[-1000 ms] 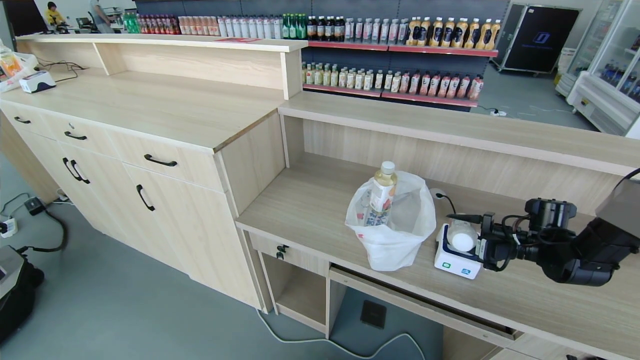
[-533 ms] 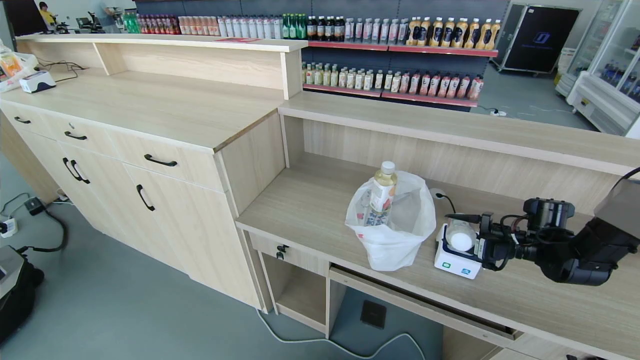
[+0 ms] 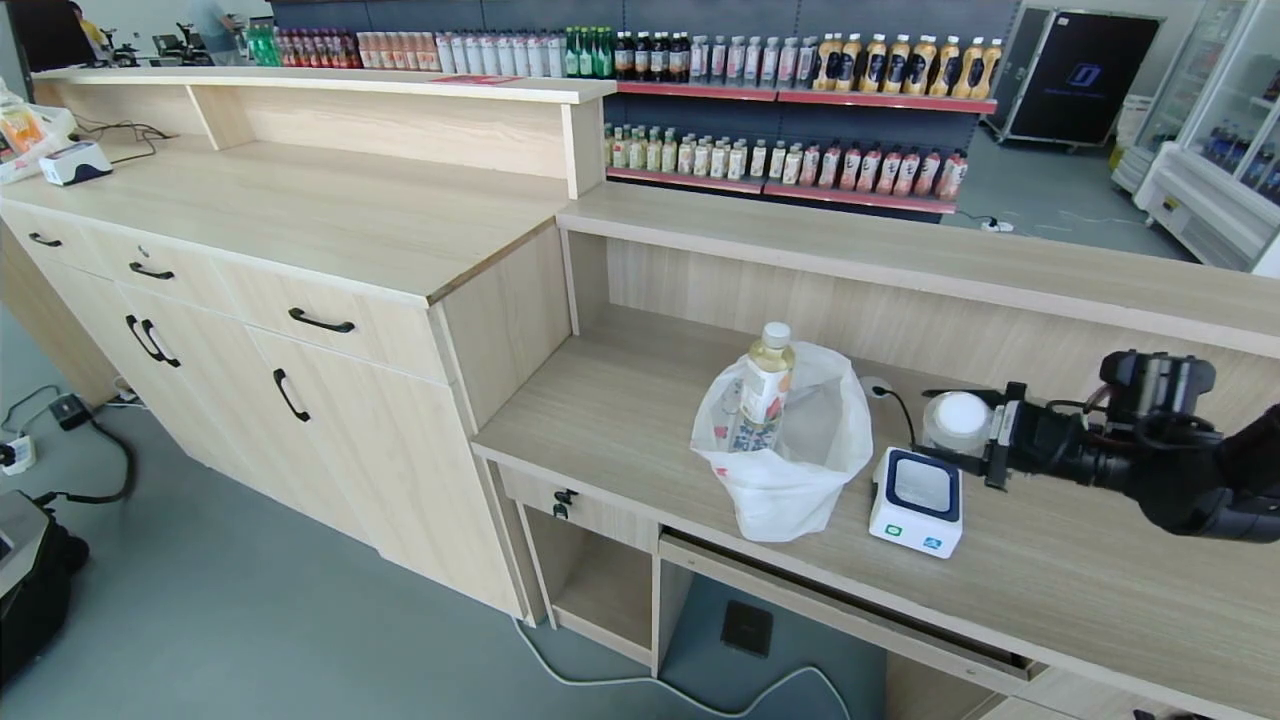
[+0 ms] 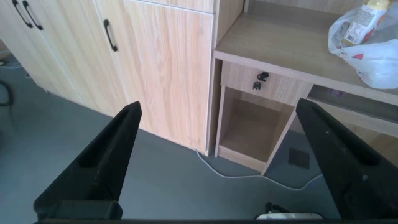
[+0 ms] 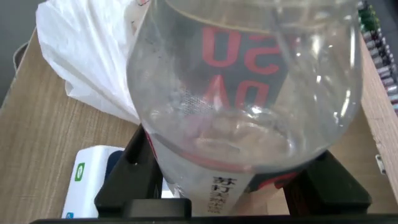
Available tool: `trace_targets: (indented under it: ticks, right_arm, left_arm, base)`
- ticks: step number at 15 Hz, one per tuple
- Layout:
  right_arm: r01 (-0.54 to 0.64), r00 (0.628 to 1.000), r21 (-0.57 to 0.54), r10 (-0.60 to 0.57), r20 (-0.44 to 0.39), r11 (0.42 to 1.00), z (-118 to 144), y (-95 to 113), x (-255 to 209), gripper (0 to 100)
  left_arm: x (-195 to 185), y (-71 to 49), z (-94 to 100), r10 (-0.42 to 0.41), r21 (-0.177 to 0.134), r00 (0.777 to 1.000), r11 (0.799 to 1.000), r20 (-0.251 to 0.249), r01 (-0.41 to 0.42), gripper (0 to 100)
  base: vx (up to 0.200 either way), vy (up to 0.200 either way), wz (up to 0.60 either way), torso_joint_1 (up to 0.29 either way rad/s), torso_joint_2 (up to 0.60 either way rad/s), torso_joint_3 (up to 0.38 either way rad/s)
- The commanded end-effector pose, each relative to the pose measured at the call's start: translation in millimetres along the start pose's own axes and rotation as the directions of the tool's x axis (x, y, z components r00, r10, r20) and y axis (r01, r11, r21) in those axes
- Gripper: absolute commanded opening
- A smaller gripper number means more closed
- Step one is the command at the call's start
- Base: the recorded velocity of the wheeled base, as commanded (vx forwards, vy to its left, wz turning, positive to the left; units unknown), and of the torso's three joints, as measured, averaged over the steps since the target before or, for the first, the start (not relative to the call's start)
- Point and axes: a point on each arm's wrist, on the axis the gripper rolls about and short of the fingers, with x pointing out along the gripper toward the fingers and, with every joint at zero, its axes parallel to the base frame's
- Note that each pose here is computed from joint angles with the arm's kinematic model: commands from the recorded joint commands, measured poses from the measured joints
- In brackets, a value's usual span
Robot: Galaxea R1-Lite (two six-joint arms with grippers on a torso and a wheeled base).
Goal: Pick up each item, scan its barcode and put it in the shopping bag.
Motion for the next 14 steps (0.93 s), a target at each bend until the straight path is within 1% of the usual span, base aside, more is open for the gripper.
trace_targets:
  ticks: [1,2,3,4,5,7,8,9,10,11,12,14]
  right_arm:
    - [0.206,0.968,0.282,-0.154,-0.196,0.937,66,-39,-93,0]
    - [0.331,0.920,0.336,-0.222,-0.323,0.882,66,-41,-113,0]
    - [0.438,0.861,0.356,-0.273,-0.428,0.825,67,-43,-125,0]
    - [0.528,0.806,0.379,-0.308,-0.505,0.760,67,-44,-132,0]
    - [0.614,0.749,0.410,-0.334,-0.573,0.674,65,-45,-135,0]
    - [0.779,0.599,0.403,-0.380,-0.705,0.480,65,-44,-137,0]
    - [0.816,0.562,0.405,-0.399,-0.724,0.413,68,-43,-133,0]
    - [0.821,0.561,0.409,-0.432,-0.706,0.397,71,-43,-130,0]
    - [0.823,0.561,0.402,-0.461,-0.687,0.402,75,-41,-129,0]
    - [0.814,0.578,0.400,-0.515,-0.633,0.421,84,-40,-121,0]
    - [0.824,0.565,0.385,-0.543,-0.621,0.417,86,-39,-115,0]
    - [0.879,0.475,0.312,-0.601,-0.643,0.361,87,-41,-95,0]
  left_arm:
    - [0,0.0,0.0,0.000,0.000,1.000,1.000,0.000,0.000,100]
    - [0,0.0,0.0,0.000,0.000,1.000,1.000,0.000,0.000,100]
    - [0,0.0,0.0,0.000,0.000,1.000,1.000,0.000,0.000,100]
    - [0,0.0,0.0,0.000,0.000,1.000,1.000,0.000,0.000,100]
    - [0,0.0,0.0,0.000,0.000,1.000,1.000,0.000,0.000,100]
    - [0,0.0,0.0,0.000,0.000,1.000,1.000,0.000,0.000,100]
    - [0,0.0,0.0,0.000,0.000,1.000,1.000,0.000,0.000,100]
    - [0,0.0,0.0,0.000,0.000,1.000,1.000,0.000,0.000,100]
    - [0,0.0,0.0,0.000,0.000,1.000,1.000,0.000,0.000,100]
    - [0,0.0,0.0,0.000,0.000,1.000,1.000,0.000,0.000,100]
    - [0,0.0,0.0,0.000,0.000,1.000,1.000,0.000,0.000,100]
    - [0,0.0,0.0,0.000,0.000,1.000,1.000,0.000,0.000,100]
  base:
    - [0.000,0.000,0.00,0.000,0.00,0.000]
    - [0.000,0.000,0.00,0.000,0.00,0.000]
    - [0.000,0.000,0.00,0.000,0.00,0.000]
    - [0.000,0.000,0.00,0.000,0.00,0.000]
    - [0.000,0.000,0.00,0.000,0.00,0.000]
    - [0.000,0.000,0.00,0.000,0.00,0.000]
    - [0.000,0.000,0.00,0.000,0.00,0.000]
    - [0.000,0.000,0.00,0.000,0.00,0.000]
    - [0.000,0.000,0.00,0.000,0.00,0.000]
    - [0.000,0.000,0.00,0.000,0.00,0.000]
    - [0.000,0.000,0.00,0.000,0.00,0.000]
    - [0.000,0.000,0.00,0.000,0.00,0.000]
